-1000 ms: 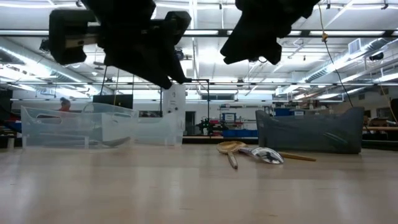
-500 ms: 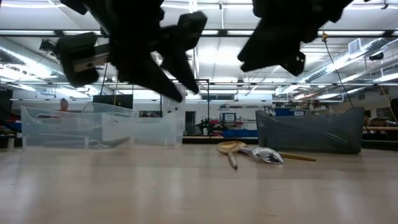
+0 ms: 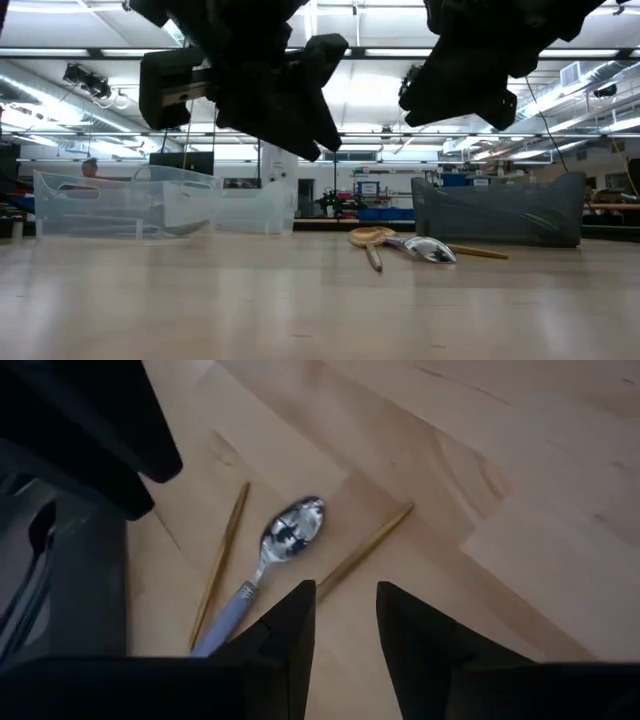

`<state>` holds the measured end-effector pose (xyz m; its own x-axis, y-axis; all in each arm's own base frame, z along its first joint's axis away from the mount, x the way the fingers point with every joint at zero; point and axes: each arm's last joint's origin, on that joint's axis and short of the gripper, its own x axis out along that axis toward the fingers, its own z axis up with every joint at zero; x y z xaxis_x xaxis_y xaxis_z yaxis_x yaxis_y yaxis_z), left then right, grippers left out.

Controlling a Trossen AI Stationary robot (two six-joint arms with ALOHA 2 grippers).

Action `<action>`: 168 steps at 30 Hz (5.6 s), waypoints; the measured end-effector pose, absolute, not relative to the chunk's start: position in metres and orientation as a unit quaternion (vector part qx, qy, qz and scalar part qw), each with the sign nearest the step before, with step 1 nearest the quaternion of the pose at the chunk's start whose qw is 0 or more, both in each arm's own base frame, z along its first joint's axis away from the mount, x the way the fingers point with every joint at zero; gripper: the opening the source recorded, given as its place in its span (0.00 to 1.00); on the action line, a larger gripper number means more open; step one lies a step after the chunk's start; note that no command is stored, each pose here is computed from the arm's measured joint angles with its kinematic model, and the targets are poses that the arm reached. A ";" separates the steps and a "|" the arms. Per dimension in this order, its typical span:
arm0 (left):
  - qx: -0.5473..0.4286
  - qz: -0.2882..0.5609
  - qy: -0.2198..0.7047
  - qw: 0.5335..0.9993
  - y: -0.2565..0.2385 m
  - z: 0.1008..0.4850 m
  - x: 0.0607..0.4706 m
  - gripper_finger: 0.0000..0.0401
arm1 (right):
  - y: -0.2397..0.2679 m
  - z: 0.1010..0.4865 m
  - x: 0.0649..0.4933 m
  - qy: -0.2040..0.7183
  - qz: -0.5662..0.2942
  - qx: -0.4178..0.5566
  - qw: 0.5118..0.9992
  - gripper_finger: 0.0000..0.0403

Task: Sort silverware by color (type)
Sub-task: Put the gold spoon into the top transparent bin

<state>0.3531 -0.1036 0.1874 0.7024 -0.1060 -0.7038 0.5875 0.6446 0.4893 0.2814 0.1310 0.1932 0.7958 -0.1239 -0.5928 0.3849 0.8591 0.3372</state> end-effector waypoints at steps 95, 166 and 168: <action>0.336 -0.317 0.389 0.797 -0.071 0.146 0.428 0.02 | 0.122 0.222 0.236 0.342 -0.171 0.219 0.898 0.29; -0.151 0.375 -0.152 0.902 0.008 0.187 0.263 0.03 | 0.086 0.259 0.270 0.203 -0.180 -0.058 0.961 0.31; -0.172 0.401 -0.153 0.887 0.009 0.185 0.263 0.02 | 0.085 0.259 0.271 0.206 -0.166 -0.051 0.963 0.31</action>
<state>0.2626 0.0092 0.1846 0.6318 0.7634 0.1342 -0.6583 0.6199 -0.4270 0.2713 0.0847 0.2592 0.8603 -0.3406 -0.3794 0.2985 0.9397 -0.1668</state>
